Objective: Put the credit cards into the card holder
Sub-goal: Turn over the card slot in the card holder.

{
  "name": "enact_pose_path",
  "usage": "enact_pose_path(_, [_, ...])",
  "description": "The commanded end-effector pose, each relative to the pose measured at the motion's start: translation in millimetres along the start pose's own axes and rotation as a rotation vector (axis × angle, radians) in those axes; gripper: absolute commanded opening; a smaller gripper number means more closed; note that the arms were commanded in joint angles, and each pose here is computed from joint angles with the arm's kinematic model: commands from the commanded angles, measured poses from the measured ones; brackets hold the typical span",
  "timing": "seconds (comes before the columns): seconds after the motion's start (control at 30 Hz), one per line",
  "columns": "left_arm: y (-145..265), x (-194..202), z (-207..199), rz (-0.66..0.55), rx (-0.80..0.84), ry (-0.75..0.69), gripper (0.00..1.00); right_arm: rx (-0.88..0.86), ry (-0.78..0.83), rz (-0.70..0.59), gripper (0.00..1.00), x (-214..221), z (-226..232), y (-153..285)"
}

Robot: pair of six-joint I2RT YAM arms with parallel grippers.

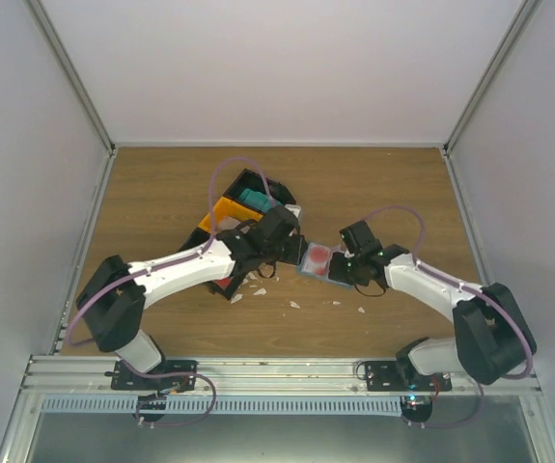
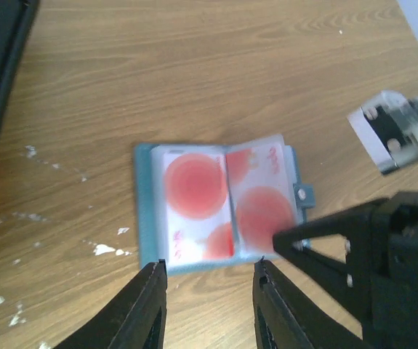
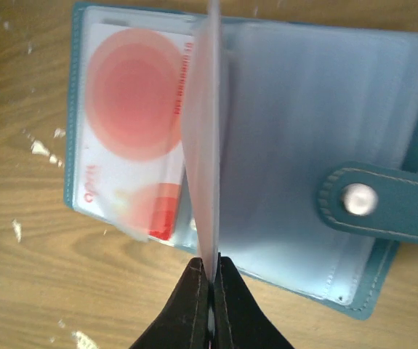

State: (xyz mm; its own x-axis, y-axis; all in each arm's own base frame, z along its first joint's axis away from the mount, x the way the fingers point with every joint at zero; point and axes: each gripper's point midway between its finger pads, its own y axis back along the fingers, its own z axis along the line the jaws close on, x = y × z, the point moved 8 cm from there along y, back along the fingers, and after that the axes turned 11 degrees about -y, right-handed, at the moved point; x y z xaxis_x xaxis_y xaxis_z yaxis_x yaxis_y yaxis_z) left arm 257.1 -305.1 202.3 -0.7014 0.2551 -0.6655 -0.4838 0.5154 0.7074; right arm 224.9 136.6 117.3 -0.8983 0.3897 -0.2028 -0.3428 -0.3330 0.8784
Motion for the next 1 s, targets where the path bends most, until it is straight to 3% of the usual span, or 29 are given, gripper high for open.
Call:
enact_pose_path(0.0, [16, 7, 14, -0.020, -0.044, -0.002, 0.36, 0.210, 0.117, -0.010, 0.02, -14, -5, 2])
enact_pose_path(0.43, [46, 20, 33, -0.054, -0.043, 0.007, 0.37, 0.248, 0.053, -0.021, 0.07, -27, 16, -9])
enact_pose_path(0.67, [57, 23, 40, -0.066, -0.035, -0.004, 0.38, 0.061, 0.061, -0.047, 0.46, -29, 40, -5])
enact_pose_path(0.97, [76, 25, 57, -0.089, -0.045, 0.022, 0.40, -0.077, 0.096, -0.028, 0.53, -34, 61, -10])
